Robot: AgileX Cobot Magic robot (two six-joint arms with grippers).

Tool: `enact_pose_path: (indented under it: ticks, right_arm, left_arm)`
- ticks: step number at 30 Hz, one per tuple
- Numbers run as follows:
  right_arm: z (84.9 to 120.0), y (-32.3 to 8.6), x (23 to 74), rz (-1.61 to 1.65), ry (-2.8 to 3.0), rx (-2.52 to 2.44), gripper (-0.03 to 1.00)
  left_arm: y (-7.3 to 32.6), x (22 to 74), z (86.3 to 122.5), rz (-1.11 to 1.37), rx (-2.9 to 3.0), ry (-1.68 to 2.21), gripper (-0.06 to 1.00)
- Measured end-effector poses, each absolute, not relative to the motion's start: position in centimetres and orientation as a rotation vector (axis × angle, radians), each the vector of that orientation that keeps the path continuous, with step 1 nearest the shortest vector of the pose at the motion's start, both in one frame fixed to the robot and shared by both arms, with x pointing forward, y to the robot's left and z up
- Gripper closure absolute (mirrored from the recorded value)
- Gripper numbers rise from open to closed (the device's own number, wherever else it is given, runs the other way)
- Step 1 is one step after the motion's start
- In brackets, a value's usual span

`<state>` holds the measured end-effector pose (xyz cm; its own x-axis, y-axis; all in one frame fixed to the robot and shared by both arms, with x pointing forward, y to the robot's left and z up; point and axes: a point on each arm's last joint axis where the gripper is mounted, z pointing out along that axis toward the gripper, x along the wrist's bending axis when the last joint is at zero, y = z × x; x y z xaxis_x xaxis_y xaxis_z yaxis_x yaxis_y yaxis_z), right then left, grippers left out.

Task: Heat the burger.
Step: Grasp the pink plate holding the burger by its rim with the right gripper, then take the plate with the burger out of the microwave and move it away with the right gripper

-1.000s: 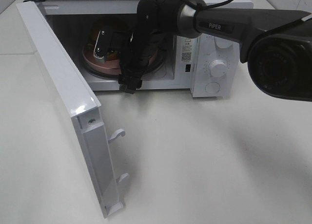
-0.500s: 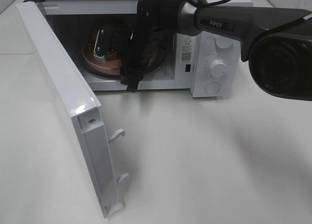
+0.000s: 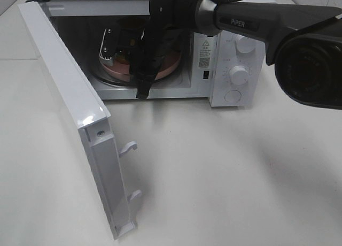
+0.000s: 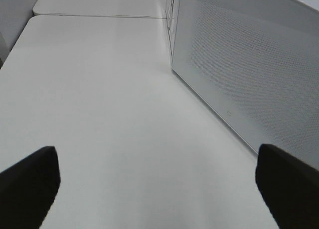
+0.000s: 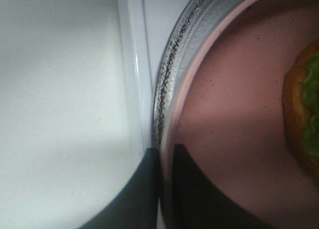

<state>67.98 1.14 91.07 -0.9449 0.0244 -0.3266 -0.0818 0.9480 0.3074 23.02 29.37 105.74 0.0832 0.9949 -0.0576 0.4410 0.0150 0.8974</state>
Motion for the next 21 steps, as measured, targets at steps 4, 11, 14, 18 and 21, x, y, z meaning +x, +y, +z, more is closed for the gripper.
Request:
enact_pose_path:
  ticks: [4,11,14,18,21]
  right_arm:
    - [91.0,1.1,67.9,0.456,2.780,-0.065,0.90]
    - [91.4,1.0,67.7,0.441,2.795,-0.076,0.91]
    - [91.9,0.9,67.5,0.423,2.815,-0.085,0.91]
    - [92.4,0.5,67.0,0.401,2.840,-0.089,0.92]
    - [92.4,0.4,66.9,0.397,2.844,-0.091,0.93]
  left_arm:
    - [29.4,23.0,105.7,0.859,1.547,1.476,-0.04]
    - [29.4,23.0,105.7,0.859,1.547,1.476,-0.04]
    - [29.4,23.0,105.7,0.859,1.547,1.476,-0.04]
    - [29.4,23.0,105.7,0.859,1.547,1.476,-0.04]
    - [29.4,23.0,105.7,0.859,1.547,1.476,-0.04]
